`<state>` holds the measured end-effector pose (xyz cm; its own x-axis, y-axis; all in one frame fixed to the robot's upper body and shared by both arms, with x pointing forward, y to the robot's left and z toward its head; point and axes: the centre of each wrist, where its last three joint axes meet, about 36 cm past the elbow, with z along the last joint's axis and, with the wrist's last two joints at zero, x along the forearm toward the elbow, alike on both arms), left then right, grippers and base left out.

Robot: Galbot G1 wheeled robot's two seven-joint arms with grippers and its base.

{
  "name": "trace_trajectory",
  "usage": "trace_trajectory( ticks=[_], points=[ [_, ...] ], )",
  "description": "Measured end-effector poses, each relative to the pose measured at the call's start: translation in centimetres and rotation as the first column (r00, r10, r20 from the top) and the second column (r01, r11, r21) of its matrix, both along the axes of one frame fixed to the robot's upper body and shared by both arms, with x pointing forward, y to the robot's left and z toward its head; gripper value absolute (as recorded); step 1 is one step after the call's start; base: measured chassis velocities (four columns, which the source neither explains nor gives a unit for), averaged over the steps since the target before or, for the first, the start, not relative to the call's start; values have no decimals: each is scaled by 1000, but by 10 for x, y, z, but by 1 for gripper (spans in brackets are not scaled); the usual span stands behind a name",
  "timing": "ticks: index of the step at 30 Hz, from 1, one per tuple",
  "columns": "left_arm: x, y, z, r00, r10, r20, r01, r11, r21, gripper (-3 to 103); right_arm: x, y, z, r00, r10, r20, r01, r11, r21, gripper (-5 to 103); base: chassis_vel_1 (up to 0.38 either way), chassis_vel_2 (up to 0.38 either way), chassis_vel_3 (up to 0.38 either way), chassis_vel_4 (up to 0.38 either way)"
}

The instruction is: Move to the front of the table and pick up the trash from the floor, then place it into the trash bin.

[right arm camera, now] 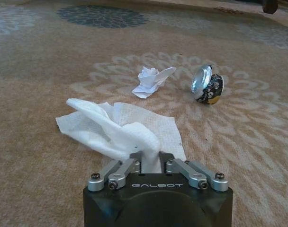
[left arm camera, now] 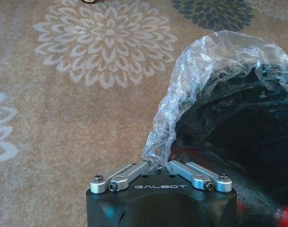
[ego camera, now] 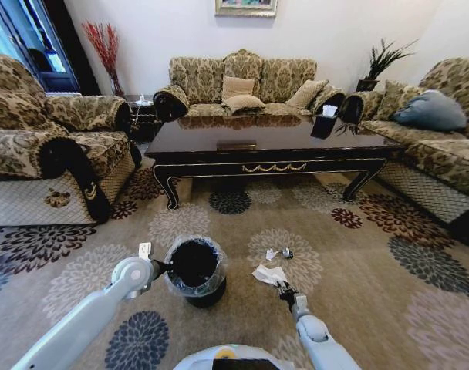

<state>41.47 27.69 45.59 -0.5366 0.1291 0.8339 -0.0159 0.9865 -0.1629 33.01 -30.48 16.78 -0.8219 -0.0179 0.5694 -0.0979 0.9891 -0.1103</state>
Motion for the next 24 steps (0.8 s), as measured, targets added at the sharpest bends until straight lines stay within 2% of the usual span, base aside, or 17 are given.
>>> trace_trajectory(
  ticks=[1, 2, 3, 5, 15, 23, 24],
  points=[
    [0, 0, 0, 1000, 0, 0, 0, 1000, -1, 0, 0, 1, 0, 1000, 1, 0, -1, 1000, 1, 12, 0, 0, 0, 0],
    [0, 0, 0, 1000, 0, 0, 0, 1000, 0, 0, 0, 1, 0, 1000, 1, 1, -1, 1000, 2, 12, 0, 0, 0, 0],
    [0, 0, 0, 1000, 0, 0, 0, 1000, -1, 0, 0, 1, 1, 1000, 2, 2, -2, 1000, 2, 6, 0, 0, 0, 0],
    [-1, 0, -1, 1000, 0, -1, 0, 1000, -1, 0, 1, 1, 1, 1000, 2, 3, -2, 1000, 3, 2, 0, 0, 0, 0],
    [0, -2, -2, 1000, 0, 0, 0, 1000, -8, 0, -1, 1, 14, 999, 9, 36, -9, 1000, 8, 0, 0, 0, 0, 0],
    [-2, -9, -5, 1000, -12, -2, 12, 1000, -11, 0, -6, -3, 56, 991, 25, 132, -24, 1000, -5, 0, 0, 0, 0, 0],
    [-3, -11, -6, 1000, -18, -1, 18, 1000, -10, 0, -6, -3, 74, 984, 31, 175, -31, 1000, -2, 0, 0, 0, 0, 0]
  ],
)
